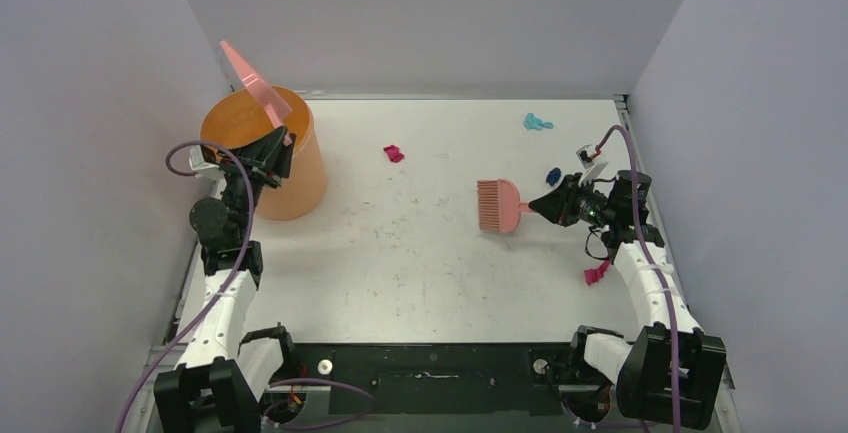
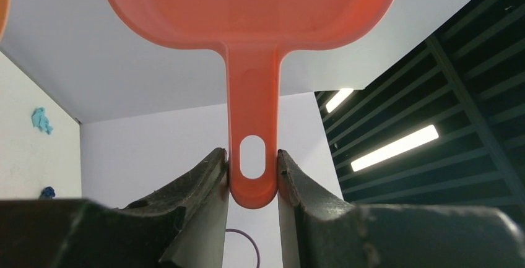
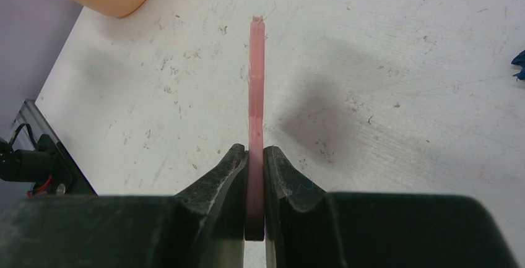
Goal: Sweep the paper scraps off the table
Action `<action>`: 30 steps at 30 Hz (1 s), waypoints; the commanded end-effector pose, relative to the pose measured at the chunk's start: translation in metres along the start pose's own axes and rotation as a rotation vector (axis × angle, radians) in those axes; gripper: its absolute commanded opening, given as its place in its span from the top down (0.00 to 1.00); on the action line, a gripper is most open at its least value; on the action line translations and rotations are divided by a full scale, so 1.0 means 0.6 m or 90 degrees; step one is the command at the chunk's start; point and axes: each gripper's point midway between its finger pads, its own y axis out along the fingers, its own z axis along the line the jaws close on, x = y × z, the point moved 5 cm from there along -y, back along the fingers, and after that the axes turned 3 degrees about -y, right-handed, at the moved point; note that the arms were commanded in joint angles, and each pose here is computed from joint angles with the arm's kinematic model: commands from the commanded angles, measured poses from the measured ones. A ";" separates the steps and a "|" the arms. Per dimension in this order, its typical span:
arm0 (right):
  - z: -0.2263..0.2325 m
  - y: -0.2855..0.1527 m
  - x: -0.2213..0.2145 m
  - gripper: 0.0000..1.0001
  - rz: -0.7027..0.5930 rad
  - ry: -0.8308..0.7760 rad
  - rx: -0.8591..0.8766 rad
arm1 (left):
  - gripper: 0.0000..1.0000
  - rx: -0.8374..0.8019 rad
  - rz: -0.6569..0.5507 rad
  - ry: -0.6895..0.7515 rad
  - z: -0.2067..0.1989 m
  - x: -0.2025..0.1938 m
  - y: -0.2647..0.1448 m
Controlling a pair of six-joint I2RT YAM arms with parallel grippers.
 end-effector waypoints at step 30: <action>0.002 -0.212 0.221 0.95 0.179 -0.389 -0.413 | 1.00 0.359 0.720 0.772 0.136 -0.318 -0.086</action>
